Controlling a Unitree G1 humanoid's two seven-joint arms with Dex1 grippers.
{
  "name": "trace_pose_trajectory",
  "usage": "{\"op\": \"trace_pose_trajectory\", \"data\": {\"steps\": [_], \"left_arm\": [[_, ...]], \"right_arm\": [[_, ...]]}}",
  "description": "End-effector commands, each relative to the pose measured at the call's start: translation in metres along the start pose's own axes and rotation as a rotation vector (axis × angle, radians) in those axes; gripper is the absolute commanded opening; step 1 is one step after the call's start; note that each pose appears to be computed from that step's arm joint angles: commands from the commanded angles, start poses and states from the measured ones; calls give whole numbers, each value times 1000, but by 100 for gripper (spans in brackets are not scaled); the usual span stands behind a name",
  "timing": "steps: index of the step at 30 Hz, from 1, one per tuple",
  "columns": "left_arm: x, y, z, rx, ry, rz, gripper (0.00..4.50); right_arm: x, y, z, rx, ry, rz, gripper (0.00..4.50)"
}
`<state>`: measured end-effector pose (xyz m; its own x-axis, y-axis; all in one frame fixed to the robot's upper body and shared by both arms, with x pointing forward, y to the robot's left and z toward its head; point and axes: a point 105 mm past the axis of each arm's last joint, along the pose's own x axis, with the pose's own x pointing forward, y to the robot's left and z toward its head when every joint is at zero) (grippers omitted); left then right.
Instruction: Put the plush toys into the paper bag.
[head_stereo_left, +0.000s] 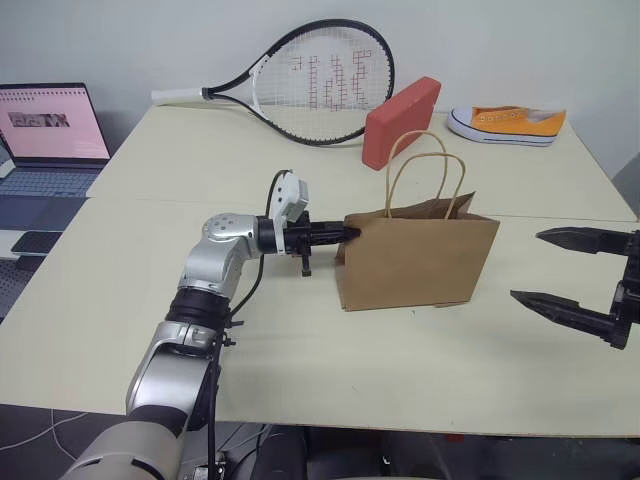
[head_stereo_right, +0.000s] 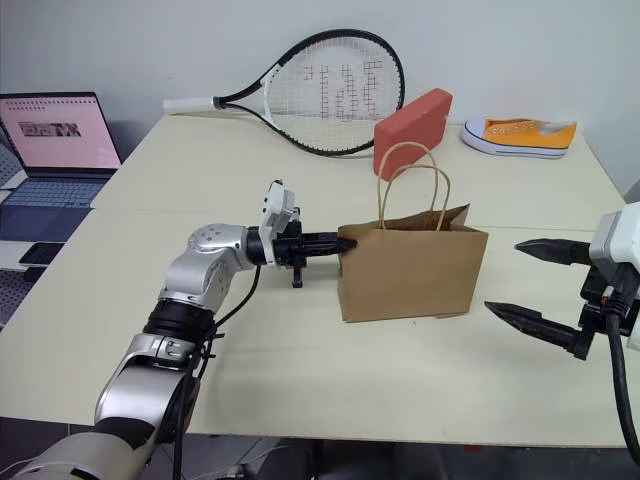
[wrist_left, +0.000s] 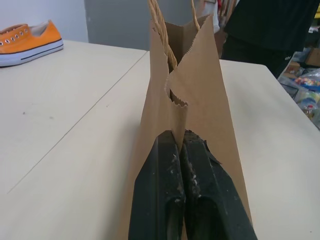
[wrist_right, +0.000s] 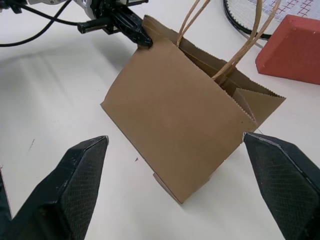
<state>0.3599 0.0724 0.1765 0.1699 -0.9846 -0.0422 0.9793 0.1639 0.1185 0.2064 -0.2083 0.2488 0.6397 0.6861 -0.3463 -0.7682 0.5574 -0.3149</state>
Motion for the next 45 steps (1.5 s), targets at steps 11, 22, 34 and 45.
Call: {"op": "trace_pose_trajectory", "data": {"steps": [11, 22, 34, 45], "left_arm": [[-2, 3, 17, 117, 25, -39, 5], [-9, 13, 13, 139, 73, 15, 127], [-64, 5, 5, 271, 253, 167, 402], [-134, -35, 31, 309, 415, 406, 402]], "right_arm": [[2, -3, 6, -36, -21, -3, 450], [5, -2, 4, -34, -19, 5, 450], [4, -12, 1, -41, -6, -5, 450], [-2, -43, -8, -129, 24, 18, 450]]}}
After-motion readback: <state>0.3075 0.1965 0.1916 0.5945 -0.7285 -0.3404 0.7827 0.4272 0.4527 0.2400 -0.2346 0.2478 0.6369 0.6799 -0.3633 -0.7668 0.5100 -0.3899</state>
